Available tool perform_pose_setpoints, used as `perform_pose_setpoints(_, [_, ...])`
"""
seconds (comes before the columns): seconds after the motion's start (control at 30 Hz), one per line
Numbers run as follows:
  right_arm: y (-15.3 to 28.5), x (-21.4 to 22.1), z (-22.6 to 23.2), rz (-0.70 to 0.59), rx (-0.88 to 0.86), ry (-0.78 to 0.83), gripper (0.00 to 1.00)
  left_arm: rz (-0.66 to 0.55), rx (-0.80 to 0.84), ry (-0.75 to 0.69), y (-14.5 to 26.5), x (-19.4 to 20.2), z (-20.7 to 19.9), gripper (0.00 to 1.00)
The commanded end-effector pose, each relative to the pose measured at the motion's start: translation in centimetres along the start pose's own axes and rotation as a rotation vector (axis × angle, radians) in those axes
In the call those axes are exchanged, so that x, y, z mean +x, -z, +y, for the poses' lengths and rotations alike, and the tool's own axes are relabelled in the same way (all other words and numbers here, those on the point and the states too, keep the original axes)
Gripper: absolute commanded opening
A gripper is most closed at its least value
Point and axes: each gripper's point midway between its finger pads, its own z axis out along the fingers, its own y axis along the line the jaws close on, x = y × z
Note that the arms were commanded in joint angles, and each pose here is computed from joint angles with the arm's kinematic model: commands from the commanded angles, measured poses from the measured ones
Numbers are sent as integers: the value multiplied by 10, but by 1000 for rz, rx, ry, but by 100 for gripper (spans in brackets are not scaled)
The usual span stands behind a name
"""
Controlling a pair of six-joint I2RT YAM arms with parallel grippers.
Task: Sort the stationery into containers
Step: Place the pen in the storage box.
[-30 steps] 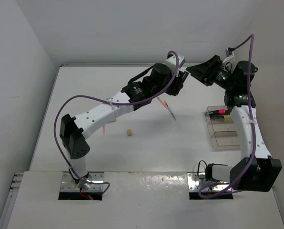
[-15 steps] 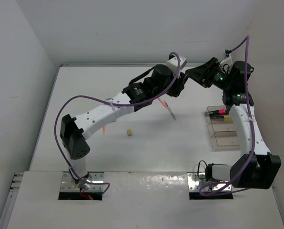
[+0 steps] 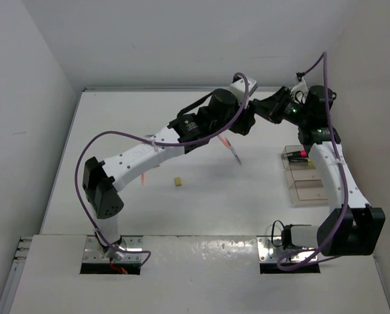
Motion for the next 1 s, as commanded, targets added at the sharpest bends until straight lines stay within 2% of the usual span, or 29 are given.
perform_pose_setpoints(0.0, [4, -10, 13, -26, -18, 113, 1, -71, 57, -30, 24, -31, -10, 58])
perform_pose_setpoints(0.03, [9, -11, 10, -21, 2, 135, 0, -56, 74, -58, 25, -27, -8, 99])
perform_pose_setpoints(0.2, [53, -47, -5, -56, 109, 590, 0, 1, 230, -162, 46, -18, 15, 100])
perform_pose_setpoints(0.27, [78, -55, -25, -10, 179, 903, 0, 32, 324, -180, 57, -8, 36, 100])
perform_pose_setpoints(0.3, [86, -51, -34, 24, 198, 955, 0, 36, 344, -176, 62, -5, 43, 100])
perform_pose_setpoints(0.33, [93, -49, -50, 69, 208, 1159, 0, 64, 360, -160, 62, 8, 52, 100])
perform_pose_setpoints(0.4, [111, -44, -66, 118, 231, 1334, 0, 75, 358, -141, 68, 10, 75, 100])
perform_pose_setpoints(0.43, [114, -38, -83, 184, 223, 1493, 0, 98, 332, -125, 68, 17, 92, 100])
perform_pose_setpoints(0.5, [127, -30, -106, 304, 201, 1643, 0, 125, 312, -120, 68, 24, 106, 100])
perform_pose_setpoints(0.53, [131, -27, -114, 351, 188, 1666, 0, 130, 288, -114, 68, 26, 117, 100])
perform_pose_setpoints(0.6, [137, -15, -141, 474, 148, 1614, 0, 149, 266, -106, 66, 35, 127, 100])
perform_pose_setpoints(0.63, [139, -24, -145, 507, 145, 1682, 0, 152, 245, -101, 67, 36, 134, 100])
perform_pose_setpoints(0.73, [140, -30, -171, 607, 128, 1706, 0, 180, 214, -85, 68, 53, 147, 100])
perform_pose_setpoints(0.97, [139, -2, -214, 786, -3, 1742, 0, 256, 143, -76, 68, 82, 175, 100])
